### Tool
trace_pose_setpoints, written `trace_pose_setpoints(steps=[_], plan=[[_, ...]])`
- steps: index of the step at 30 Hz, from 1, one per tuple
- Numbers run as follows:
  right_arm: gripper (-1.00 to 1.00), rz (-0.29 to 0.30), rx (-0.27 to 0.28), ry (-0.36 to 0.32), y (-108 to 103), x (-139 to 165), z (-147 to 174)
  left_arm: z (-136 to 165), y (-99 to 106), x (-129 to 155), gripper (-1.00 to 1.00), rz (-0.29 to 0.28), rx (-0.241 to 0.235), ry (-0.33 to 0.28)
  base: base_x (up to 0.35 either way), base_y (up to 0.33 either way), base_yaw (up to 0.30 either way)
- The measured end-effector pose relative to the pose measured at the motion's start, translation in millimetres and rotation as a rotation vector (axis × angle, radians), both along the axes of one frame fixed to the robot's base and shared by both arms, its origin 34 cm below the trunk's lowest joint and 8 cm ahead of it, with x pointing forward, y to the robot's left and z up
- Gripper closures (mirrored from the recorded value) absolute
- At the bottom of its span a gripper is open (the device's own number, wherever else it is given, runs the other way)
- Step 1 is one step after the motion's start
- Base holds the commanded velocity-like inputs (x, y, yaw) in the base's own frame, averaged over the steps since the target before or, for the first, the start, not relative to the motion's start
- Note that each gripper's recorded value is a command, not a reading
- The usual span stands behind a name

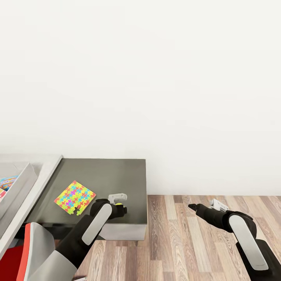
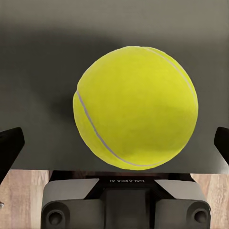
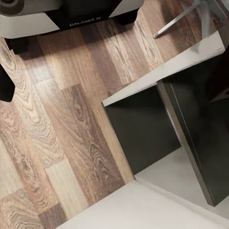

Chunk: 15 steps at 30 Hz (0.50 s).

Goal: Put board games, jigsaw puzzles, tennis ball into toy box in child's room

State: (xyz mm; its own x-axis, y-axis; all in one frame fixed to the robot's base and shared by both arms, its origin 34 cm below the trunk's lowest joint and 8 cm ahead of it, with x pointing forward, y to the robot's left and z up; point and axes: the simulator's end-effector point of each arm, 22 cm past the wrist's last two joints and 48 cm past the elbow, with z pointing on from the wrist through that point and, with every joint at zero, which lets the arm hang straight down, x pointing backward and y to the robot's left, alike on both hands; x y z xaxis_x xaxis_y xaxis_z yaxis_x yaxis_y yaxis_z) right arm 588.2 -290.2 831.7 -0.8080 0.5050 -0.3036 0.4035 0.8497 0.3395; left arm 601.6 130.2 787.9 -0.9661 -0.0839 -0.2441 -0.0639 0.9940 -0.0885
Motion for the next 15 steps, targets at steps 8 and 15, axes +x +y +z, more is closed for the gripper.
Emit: trace_pose_setpoints(steps=[8,15], plan=[[-1.0,-0.001,0.001,-0.001,-0.2,0.4,0.3,0.0,0.0,0.0,-1.0,0.0,0.0,0.0,0.0,0.0,0.0],[-1.0,-0.001,0.004,-0.002,0.4,0.6,0.7,0.0,-0.1,0.0,-1.0,0.0,0.0,0.0,0.0,0.0,0.0]])
